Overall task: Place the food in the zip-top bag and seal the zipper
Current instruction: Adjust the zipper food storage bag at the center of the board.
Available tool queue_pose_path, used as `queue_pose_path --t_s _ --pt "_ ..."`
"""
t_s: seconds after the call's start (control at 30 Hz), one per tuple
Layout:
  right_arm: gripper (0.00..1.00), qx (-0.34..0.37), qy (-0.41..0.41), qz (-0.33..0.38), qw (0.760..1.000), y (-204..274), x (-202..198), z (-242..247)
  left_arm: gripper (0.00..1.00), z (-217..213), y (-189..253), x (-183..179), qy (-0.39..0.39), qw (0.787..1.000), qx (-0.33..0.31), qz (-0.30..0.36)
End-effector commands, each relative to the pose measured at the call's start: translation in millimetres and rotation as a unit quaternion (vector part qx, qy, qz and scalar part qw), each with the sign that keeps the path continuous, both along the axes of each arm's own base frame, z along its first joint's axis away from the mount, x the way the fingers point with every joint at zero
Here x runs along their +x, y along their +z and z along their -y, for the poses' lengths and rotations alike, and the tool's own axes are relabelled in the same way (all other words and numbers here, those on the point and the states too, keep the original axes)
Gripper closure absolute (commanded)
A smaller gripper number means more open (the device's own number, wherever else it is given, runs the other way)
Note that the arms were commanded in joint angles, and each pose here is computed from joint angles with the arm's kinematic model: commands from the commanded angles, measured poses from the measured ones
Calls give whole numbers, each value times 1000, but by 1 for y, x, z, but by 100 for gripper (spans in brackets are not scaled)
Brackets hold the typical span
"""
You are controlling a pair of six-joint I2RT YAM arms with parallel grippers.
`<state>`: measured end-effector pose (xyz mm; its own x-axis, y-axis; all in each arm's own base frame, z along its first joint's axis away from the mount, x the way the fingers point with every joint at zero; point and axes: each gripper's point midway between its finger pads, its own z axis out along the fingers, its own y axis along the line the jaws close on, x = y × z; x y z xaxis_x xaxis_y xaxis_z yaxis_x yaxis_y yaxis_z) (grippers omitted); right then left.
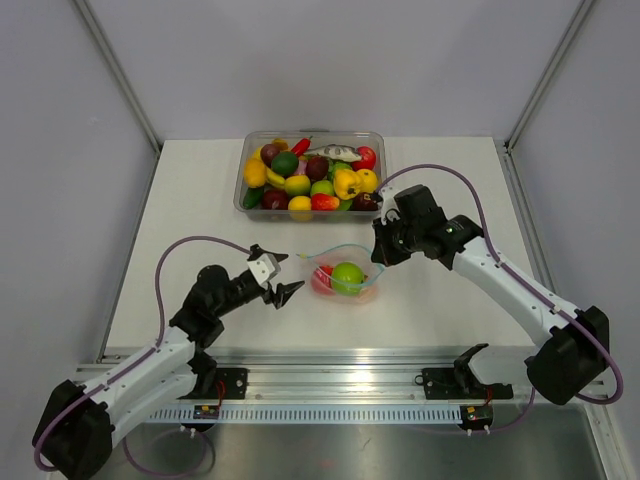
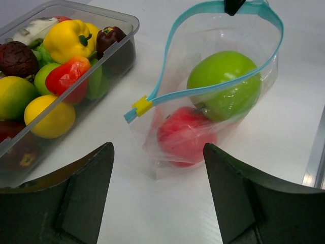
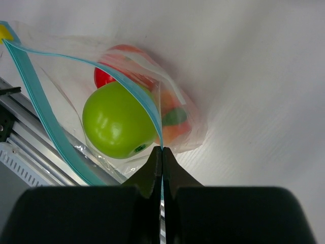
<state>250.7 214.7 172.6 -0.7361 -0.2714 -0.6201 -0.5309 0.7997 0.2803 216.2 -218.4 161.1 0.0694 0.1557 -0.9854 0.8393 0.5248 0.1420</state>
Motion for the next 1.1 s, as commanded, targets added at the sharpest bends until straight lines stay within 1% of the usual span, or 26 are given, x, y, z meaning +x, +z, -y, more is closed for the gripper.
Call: queue_pose_path --t_s 0.0,0.17,0.27,0.43,0.47,0.53,0.57,0.73,0.77,0.83,0.9,1.07 --pt "100 1 9 15 1000 17 1 2 26 2 28 8 -23 998 -23 62" --pt "100 1 10 19 1000 20 -2 5 26 2 34 22 -24 997 -30 63" --pt "100 1 10 20 1000 20 -3 6 26 12 35 20 -66 995 -34 59" --pt "100 -1 8 20 1000 18 -3 7 27 28 25 21 -125 992 -30 15" --pt "100 -1 7 19 1000 18 -3 7 27 31 32 20 -138 989 -40 26" --pt "100 -1 7 19 1000 17 -3 7 27 35 30 17 -153 987 -49 19" --pt "100 -3 6 18 1000 16 -3 7 27 37 36 17 -161 985 -54 29" --pt "100 -6 2 21 1000 16 -2 9 35 45 28 14 -200 979 -43 -10" --pt "100 -6 2 22 1000 17 -1 9 36 46 26 14 -203 978 -43 -16" --pt "100 -8 0 23 1000 16 0 9 42 46 21 13 -202 978 -40 -26" --pt "100 -12 -2 21 1000 14 1 10 45 44 18 12 -197 979 -37 -34" --pt "100 -13 -4 22 1000 13 3 9 43 38 10 11 -171 984 -40 -40"
